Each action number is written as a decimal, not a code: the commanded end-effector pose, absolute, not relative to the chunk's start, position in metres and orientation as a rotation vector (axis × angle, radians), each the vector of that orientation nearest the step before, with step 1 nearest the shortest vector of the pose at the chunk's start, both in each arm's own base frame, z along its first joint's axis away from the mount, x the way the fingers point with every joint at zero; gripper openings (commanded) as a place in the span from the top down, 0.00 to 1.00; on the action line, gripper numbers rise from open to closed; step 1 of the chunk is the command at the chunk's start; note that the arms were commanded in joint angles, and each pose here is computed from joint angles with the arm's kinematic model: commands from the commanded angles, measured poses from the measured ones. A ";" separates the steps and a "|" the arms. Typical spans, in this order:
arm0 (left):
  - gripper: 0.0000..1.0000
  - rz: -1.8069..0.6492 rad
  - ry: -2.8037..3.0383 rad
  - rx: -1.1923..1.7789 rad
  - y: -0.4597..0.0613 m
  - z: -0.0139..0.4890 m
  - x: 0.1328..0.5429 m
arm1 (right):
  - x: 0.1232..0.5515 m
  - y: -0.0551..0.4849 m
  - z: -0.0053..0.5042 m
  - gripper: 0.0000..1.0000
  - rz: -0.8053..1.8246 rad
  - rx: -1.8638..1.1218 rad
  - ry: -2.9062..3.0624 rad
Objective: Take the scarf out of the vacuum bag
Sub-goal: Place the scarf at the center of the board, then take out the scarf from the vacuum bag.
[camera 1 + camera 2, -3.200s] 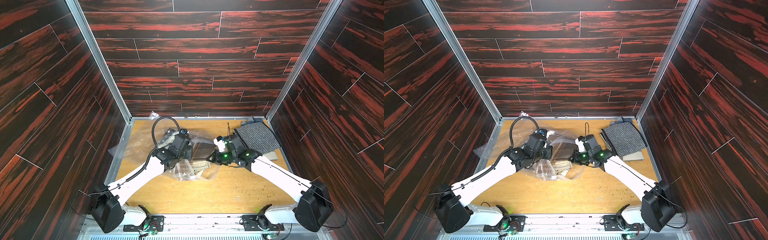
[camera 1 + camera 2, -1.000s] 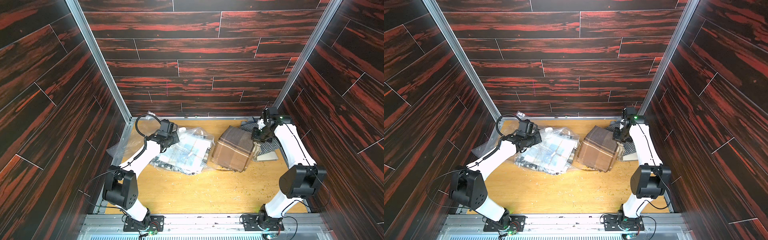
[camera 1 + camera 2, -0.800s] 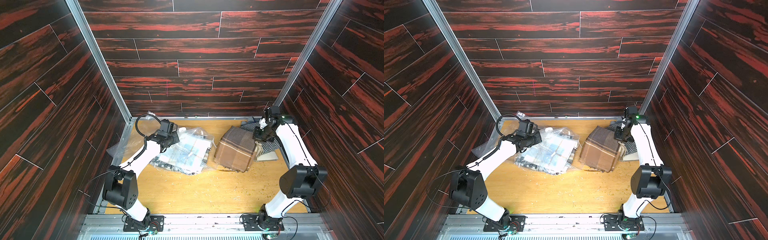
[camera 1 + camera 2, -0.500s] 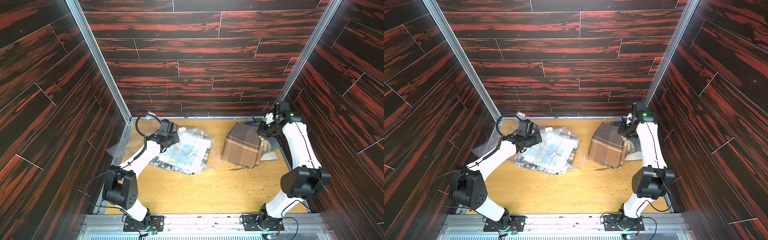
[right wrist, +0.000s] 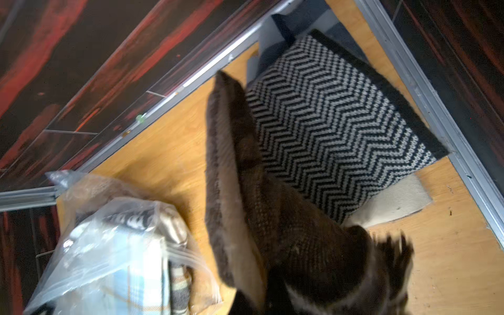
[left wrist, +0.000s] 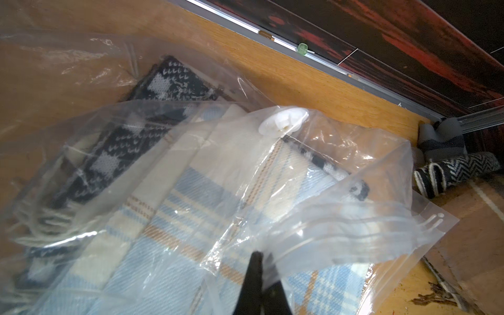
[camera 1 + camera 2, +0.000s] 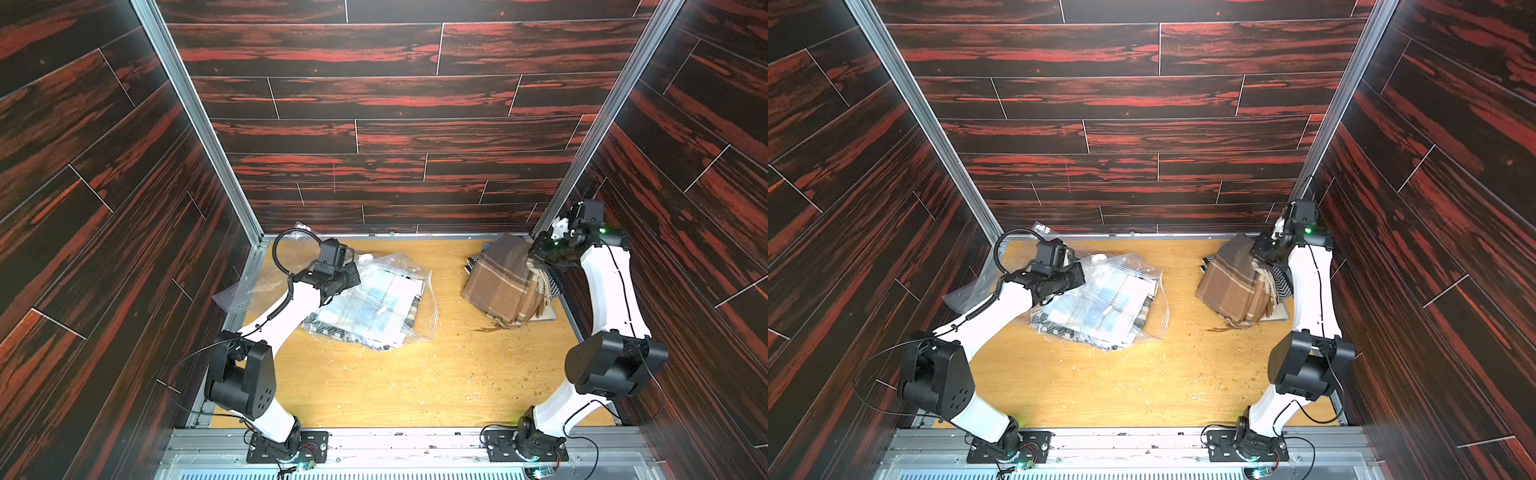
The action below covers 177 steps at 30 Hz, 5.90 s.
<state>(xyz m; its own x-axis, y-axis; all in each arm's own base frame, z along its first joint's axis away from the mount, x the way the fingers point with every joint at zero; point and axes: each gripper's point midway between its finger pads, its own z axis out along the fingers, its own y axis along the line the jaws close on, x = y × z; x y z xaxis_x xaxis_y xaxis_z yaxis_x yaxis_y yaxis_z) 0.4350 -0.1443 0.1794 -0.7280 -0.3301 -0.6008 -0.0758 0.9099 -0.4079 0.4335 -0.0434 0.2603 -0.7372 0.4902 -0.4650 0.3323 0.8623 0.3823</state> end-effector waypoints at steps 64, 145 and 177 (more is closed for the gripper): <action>1.00 -0.569 2.294 0.387 -0.238 0.251 0.334 | 0.447 0.045 0.286 0.02 0.756 0.194 2.139; 1.00 -0.532 2.331 0.338 -0.252 0.219 0.308 | 0.340 0.333 0.073 0.56 1.357 0.013 2.287; 1.00 -0.524 2.316 0.336 -0.249 0.224 0.307 | 0.314 0.351 0.147 0.67 1.334 -0.128 2.236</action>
